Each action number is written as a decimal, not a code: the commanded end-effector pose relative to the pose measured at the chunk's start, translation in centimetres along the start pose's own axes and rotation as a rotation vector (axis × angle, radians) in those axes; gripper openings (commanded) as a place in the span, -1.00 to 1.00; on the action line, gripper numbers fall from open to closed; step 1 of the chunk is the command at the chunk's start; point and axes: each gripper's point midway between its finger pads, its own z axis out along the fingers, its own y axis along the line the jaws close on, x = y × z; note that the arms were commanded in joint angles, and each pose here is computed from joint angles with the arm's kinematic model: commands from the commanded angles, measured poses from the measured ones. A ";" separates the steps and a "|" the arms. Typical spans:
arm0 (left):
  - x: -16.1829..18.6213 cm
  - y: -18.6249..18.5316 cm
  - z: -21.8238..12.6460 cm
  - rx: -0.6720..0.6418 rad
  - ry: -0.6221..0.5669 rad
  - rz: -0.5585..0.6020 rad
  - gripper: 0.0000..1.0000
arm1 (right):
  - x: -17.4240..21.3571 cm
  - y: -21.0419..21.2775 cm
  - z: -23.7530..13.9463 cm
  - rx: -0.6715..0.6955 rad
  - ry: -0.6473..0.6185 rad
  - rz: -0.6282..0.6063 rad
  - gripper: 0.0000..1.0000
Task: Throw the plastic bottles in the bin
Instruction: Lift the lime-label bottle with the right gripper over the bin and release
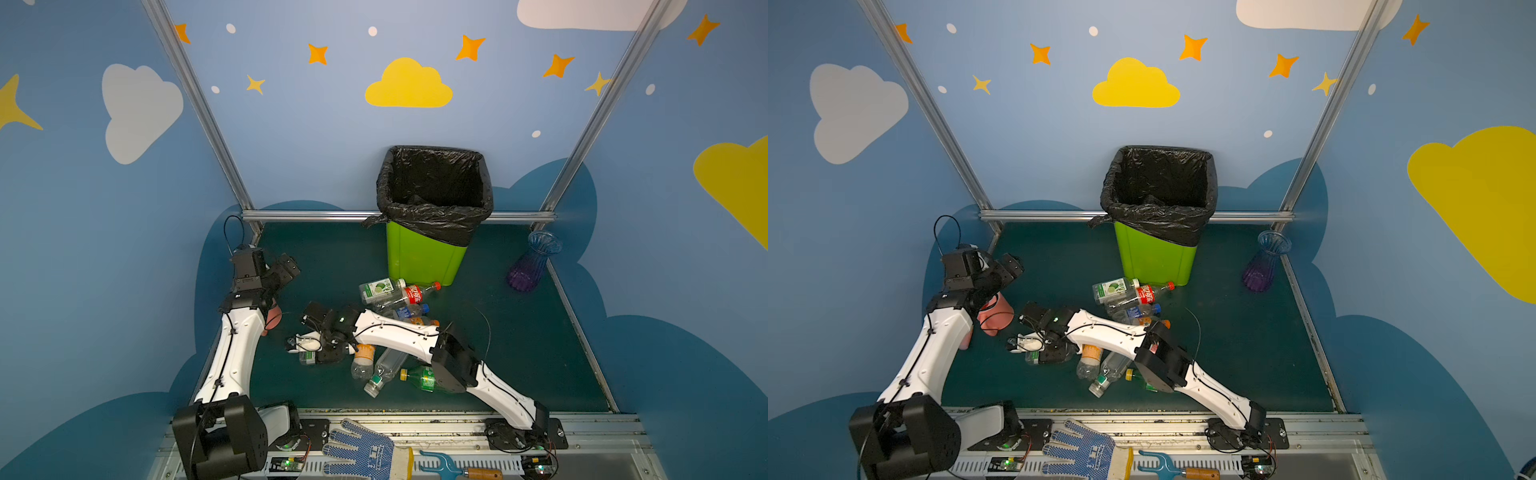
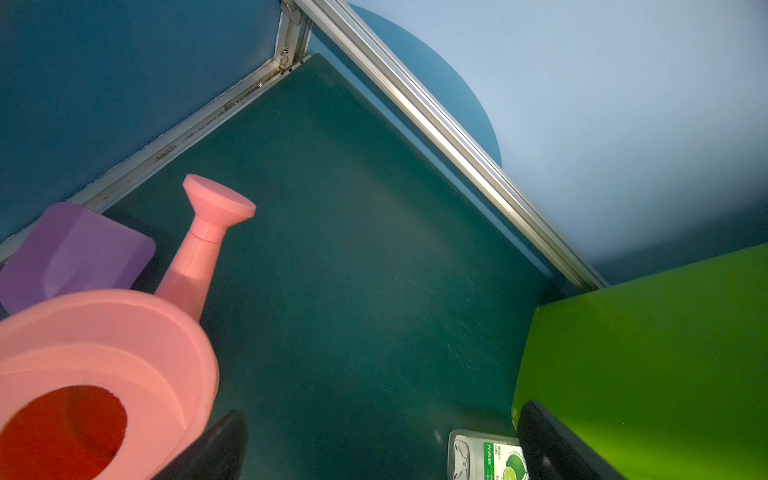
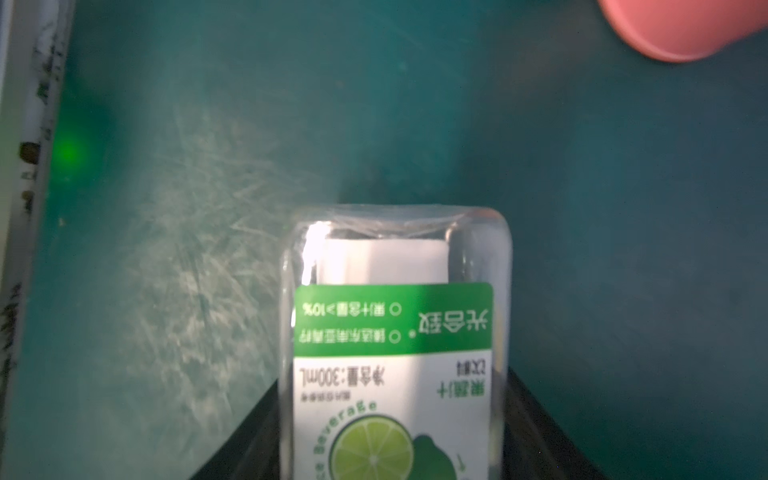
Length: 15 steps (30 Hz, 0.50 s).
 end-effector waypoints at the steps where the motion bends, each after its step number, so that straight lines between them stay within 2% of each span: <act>1: -0.7 0.6 -0.4 -0.010 -0.014 -0.020 1.00 | -3.2 -2.3 -6.4 0.074 -0.140 0.054 -0.03; 7: -1.7 2.5 -1.0 -0.030 -0.054 -0.086 1.00 | -4.0 -5.7 -13.3 0.204 -0.252 0.110 -0.03; 12: -1.4 3.2 -0.9 -0.038 -0.053 -0.109 1.00 | -4.7 -9.6 -23.0 0.393 -0.409 0.164 -0.03; 15: -1.1 3.4 -0.6 -0.043 -0.041 -0.119 1.00 | -4.8 -11.9 -30.3 0.557 -0.518 0.186 -0.03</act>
